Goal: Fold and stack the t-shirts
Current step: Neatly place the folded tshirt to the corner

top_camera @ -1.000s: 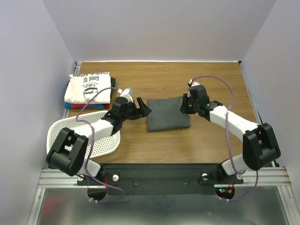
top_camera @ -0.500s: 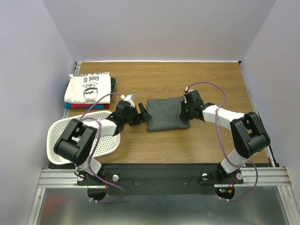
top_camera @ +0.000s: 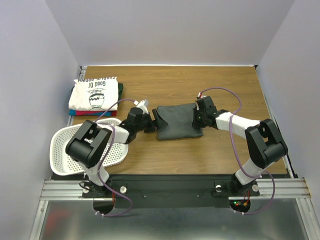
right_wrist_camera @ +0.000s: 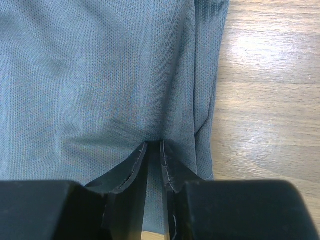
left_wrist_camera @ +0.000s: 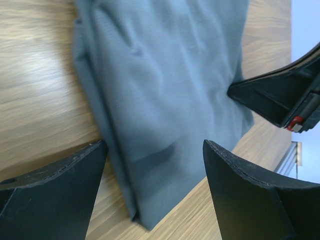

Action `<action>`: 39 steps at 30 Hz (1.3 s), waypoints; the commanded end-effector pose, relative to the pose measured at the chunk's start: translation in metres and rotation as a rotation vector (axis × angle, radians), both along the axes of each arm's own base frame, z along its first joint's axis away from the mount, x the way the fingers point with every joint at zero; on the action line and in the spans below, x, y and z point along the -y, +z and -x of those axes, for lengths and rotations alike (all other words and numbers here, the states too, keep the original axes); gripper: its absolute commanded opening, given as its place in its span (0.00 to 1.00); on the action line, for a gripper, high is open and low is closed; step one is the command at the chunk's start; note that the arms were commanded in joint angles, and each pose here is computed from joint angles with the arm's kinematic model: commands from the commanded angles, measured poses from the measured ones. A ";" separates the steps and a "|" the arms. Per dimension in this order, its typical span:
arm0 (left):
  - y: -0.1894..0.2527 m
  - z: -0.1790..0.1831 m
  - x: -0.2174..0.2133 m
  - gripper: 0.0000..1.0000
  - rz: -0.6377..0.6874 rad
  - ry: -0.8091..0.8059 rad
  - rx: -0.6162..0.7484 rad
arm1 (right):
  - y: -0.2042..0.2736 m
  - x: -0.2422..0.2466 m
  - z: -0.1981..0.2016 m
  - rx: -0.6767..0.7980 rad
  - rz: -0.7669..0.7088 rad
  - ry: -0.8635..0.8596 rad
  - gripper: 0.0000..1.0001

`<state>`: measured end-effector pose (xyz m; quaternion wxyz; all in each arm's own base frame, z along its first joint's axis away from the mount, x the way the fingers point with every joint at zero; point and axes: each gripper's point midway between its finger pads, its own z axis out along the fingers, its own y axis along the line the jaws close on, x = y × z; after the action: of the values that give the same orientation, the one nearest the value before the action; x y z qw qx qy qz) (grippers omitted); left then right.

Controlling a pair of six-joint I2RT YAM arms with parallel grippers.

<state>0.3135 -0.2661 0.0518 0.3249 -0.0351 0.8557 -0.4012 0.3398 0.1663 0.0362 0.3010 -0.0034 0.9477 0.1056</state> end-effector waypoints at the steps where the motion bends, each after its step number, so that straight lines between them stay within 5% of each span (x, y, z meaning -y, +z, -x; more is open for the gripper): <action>1: -0.021 0.017 0.018 0.91 -0.008 -0.045 -0.082 | 0.005 -0.003 -0.007 0.035 -0.020 -0.006 0.21; 19: -0.028 0.009 0.075 0.90 -0.014 -0.093 -0.079 | 0.007 -0.006 -0.002 0.033 -0.049 0.014 0.19; 25: -0.038 0.006 0.075 0.80 -0.063 -0.072 -0.086 | 0.005 -0.007 0.001 0.029 -0.054 0.019 0.19; 36: -0.052 -0.025 0.064 0.02 -0.255 -0.013 -0.043 | 0.006 -0.006 0.005 0.037 -0.063 0.023 0.18; 39: -0.038 -0.038 0.057 0.00 -0.320 0.000 0.008 | 0.012 -0.005 0.005 0.056 -0.063 0.021 0.19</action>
<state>0.3479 -0.3519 0.0353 0.3271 -0.0050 0.8725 -0.3630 0.3306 0.1694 0.0318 0.3006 -0.0081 0.9455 0.1253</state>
